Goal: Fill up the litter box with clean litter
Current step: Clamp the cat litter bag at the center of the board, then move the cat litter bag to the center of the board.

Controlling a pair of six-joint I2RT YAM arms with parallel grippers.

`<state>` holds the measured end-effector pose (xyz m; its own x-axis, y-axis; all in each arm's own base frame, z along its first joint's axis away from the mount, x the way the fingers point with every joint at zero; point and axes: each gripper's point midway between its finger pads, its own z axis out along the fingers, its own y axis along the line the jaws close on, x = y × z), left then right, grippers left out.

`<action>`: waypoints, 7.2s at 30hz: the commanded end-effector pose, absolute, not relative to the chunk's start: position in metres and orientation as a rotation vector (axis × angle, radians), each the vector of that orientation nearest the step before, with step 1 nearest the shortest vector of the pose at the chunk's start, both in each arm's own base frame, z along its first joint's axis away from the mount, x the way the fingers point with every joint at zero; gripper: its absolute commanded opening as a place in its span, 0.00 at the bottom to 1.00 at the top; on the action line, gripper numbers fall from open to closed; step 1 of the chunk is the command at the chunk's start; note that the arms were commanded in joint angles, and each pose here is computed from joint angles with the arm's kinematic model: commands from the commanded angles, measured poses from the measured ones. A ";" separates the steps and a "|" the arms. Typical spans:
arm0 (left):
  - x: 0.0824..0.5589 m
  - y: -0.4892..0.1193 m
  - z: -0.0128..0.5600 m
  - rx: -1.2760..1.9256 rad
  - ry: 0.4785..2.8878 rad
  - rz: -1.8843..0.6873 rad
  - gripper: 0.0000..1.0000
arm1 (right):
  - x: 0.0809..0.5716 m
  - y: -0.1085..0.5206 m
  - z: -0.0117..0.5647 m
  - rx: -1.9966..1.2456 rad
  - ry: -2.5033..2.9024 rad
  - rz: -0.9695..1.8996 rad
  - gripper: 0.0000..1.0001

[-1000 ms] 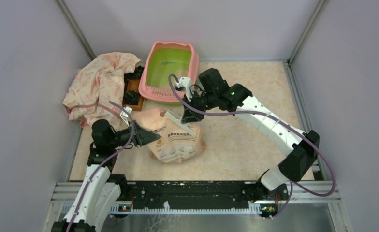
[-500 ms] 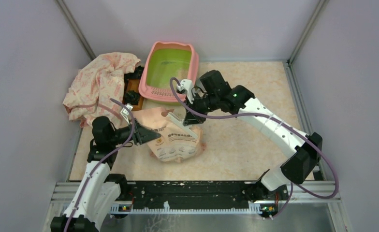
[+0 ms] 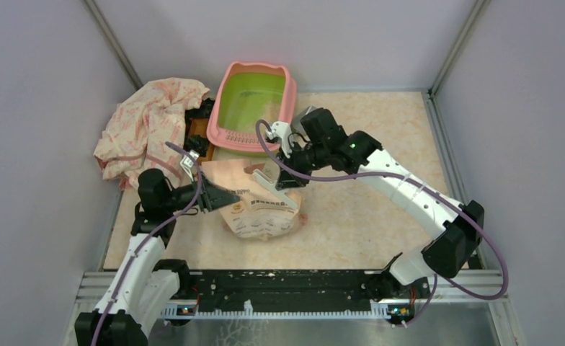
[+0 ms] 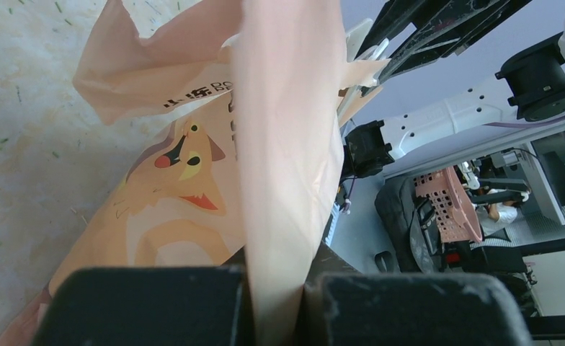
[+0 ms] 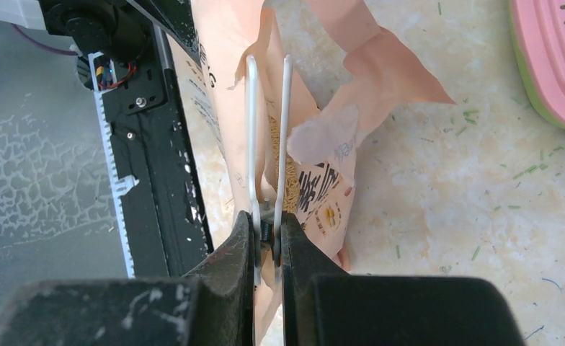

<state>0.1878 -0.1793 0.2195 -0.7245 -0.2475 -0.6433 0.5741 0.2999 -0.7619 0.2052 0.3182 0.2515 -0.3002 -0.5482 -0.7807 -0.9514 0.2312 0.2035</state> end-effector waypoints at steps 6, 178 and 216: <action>0.199 -0.175 0.275 0.428 1.671 -1.426 0.04 | 0.189 0.294 0.232 -1.409 2.024 0.858 0.00; 0.270 -0.280 0.332 0.624 1.563 -1.488 0.00 | 0.284 0.200 0.285 -0.417 1.315 0.467 0.00; 0.390 -0.252 0.246 0.406 1.884 -1.289 0.44 | 0.407 0.200 0.242 -0.403 1.753 0.654 0.53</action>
